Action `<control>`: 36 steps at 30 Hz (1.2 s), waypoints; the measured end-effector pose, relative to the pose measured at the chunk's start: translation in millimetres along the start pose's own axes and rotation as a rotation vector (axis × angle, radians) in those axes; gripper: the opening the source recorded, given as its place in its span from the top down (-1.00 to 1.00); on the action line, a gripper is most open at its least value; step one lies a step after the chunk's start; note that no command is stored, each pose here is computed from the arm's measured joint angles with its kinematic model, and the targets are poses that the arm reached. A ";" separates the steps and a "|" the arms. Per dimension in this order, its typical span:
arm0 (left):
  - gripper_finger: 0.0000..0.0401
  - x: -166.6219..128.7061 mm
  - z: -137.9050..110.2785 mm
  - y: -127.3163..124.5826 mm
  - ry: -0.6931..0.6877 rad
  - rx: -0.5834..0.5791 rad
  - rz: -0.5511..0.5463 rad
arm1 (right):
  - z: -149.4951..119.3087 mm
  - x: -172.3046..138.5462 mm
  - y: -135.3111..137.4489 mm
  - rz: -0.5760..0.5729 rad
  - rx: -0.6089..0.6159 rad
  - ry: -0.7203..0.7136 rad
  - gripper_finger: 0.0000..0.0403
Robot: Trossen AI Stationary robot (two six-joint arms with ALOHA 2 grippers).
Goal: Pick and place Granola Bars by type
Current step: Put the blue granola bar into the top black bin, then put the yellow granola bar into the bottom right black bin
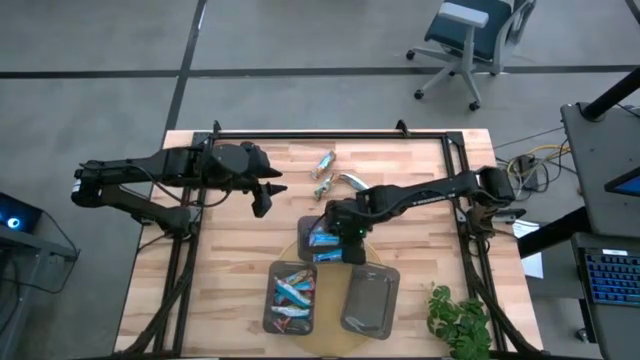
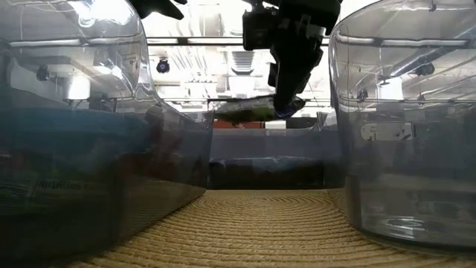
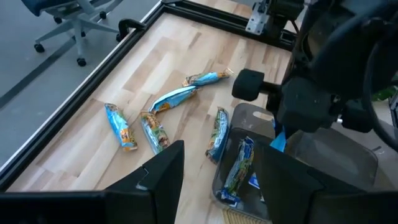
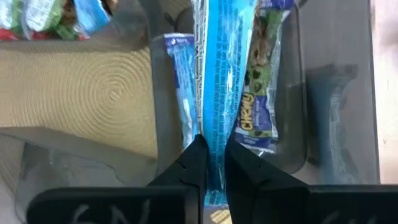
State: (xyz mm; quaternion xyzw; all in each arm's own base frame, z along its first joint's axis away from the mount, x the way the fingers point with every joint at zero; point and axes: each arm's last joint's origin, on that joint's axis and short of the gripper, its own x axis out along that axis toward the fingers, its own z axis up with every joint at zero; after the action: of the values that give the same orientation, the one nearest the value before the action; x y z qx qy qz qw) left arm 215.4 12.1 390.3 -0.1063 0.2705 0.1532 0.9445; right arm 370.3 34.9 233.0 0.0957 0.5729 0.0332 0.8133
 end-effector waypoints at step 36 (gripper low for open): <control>1.00 0.0 -1.9 0.1 0.022 0.103 -0.011 | -13.8 -103.6 -6.9 -0.153 0.165 -0.312 0.31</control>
State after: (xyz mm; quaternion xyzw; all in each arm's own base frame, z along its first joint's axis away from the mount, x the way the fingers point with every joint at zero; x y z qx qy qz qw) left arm 214.5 11.6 388.7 -0.0604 0.2878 0.1329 0.9465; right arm 321.6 12.8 323.1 0.1222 0.4460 -0.0911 0.8820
